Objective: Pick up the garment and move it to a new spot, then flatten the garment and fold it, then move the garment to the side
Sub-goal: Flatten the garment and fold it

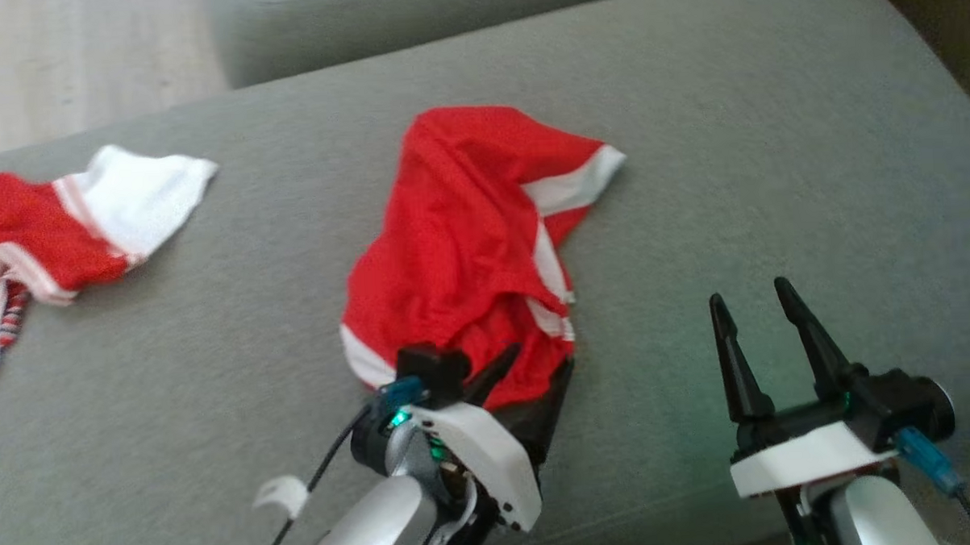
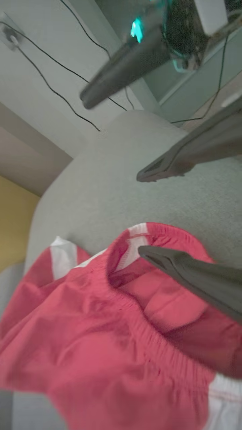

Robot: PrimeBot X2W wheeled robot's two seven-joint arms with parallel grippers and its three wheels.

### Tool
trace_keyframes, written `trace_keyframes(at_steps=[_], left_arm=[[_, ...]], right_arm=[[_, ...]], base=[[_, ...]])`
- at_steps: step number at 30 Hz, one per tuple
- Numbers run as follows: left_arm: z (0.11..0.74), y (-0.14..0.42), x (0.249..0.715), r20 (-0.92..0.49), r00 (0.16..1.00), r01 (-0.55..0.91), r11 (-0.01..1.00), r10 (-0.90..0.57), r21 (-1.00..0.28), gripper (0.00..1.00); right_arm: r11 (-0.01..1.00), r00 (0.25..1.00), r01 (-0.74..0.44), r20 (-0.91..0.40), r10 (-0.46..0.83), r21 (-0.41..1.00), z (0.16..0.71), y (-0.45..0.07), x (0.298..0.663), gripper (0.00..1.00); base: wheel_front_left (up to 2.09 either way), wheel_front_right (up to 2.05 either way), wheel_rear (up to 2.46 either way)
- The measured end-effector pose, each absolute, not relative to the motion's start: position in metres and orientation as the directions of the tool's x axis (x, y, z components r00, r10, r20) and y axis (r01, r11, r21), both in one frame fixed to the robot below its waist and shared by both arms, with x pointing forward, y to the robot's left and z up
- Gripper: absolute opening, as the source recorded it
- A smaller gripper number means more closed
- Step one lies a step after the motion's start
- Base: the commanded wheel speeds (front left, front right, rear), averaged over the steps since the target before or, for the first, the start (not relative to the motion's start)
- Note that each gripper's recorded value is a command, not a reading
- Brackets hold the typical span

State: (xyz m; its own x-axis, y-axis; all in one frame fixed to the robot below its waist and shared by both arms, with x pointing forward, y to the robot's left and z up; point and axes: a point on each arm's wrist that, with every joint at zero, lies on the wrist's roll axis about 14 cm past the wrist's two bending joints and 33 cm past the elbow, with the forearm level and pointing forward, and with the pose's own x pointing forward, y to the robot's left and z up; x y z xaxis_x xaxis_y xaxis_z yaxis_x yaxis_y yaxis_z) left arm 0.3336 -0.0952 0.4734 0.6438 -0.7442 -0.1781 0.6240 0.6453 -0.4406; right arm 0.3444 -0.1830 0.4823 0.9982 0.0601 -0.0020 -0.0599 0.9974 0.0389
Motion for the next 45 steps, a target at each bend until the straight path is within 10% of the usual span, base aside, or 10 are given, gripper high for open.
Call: trace_keyframes(at_steps=[23, 25, 38, 45], left_arm=[[0.412, -0.146, 0.356, -0.406, 0.552, 0.668, 0.678, -0.728, -0.308, 1.0], [0.412, -0.147, 0.359, -0.398, 0.555, 0.682, 0.674, -0.73, -0.284, 0.0], [0.461, -0.135, 0.343, -0.255, 0.511, 0.687, 0.568, -0.821, -0.454, 0.0], [0.44, -0.017, 0.312, -0.409, 0.61, 0.476, 0.727, -0.678, -0.495, 0.0]], right_arm=[[0.991, 0.992, 0.121, -0.026, -0.12, 0.054, 0.479, -0.229, 0.325, 1.0], [0.992, 0.993, 0.119, -0.02, -0.118, 0.052, 0.481, -0.229, 0.328, 1.0], [0.995, 0.998, 0.064, -0.013, -0.063, 0.074, 0.48, -0.213, 0.334, 1.0], [0.995, 1.0, -0.008, -0.02, 0.01, 0.095, 0.475, -0.189, 0.335, 1.0]], base=[[0.0, 0.0, 0.0], [0.0, 0.0, 0.0], [0.0, 0.0, 0.0], [0.0, 0.0, 0.0]])
